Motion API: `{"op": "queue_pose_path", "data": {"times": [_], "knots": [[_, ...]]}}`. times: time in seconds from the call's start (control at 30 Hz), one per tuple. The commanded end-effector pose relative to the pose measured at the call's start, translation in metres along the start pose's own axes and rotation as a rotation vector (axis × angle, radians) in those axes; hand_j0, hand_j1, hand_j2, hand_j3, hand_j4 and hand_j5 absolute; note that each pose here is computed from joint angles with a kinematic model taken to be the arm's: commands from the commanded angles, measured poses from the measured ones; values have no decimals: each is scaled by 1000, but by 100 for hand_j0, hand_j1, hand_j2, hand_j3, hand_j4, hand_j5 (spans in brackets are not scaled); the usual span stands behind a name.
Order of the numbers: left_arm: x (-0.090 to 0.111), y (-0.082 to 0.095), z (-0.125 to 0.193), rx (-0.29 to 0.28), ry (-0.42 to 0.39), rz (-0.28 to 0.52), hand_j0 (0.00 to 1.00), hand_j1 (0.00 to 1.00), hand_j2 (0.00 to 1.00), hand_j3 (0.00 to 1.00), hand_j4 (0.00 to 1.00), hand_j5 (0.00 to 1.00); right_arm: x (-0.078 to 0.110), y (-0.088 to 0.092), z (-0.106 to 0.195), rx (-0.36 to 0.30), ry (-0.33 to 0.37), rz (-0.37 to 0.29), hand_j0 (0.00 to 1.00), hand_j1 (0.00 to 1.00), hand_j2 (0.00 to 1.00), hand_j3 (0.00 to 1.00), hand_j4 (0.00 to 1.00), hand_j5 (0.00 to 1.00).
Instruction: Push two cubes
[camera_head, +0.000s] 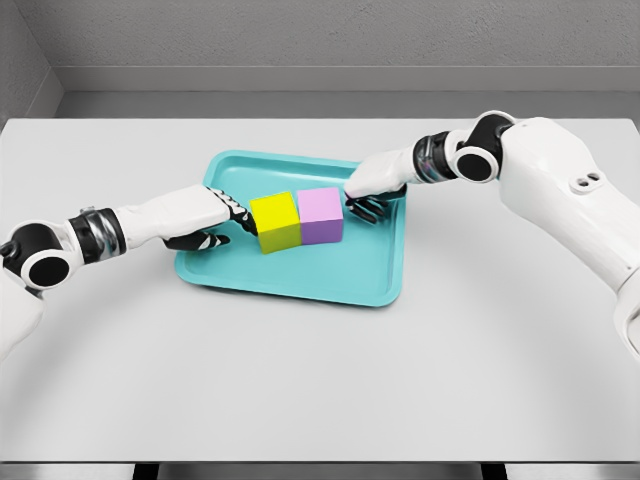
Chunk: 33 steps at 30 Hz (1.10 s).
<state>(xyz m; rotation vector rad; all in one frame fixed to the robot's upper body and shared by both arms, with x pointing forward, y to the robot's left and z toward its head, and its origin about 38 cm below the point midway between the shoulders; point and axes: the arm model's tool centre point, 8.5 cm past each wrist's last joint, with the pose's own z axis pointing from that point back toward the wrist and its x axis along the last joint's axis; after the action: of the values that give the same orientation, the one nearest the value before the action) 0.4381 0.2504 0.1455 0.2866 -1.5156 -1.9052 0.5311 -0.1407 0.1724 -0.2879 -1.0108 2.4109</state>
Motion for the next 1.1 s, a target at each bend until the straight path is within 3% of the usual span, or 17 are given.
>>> {"op": "queue_pose_path", "data": {"times": [0.0,0.17,0.33,0.7,1.07], "knots": [[0,-8,-1,-67,2,-71,59,59,59,59,59,59,-2,0,2,-6,6,-8,12,12,12,12,12,12],[-2,-8,1,-66,7,-71,59,59,59,59,59,59,-8,-13,12,-24,23,7,13,13,13,13,13,13],[-7,-9,3,-69,23,-61,59,59,59,59,59,59,-11,-13,16,-29,28,6,13,13,13,13,13,13],[-20,8,-3,-49,47,-59,59,59,59,59,59,59,-9,-15,16,-33,24,11,13,13,13,13,13,13],[-21,7,-17,-46,41,-31,59,59,59,59,59,59,-13,-13,21,-32,30,12,13,13,13,13,13,13]]}}
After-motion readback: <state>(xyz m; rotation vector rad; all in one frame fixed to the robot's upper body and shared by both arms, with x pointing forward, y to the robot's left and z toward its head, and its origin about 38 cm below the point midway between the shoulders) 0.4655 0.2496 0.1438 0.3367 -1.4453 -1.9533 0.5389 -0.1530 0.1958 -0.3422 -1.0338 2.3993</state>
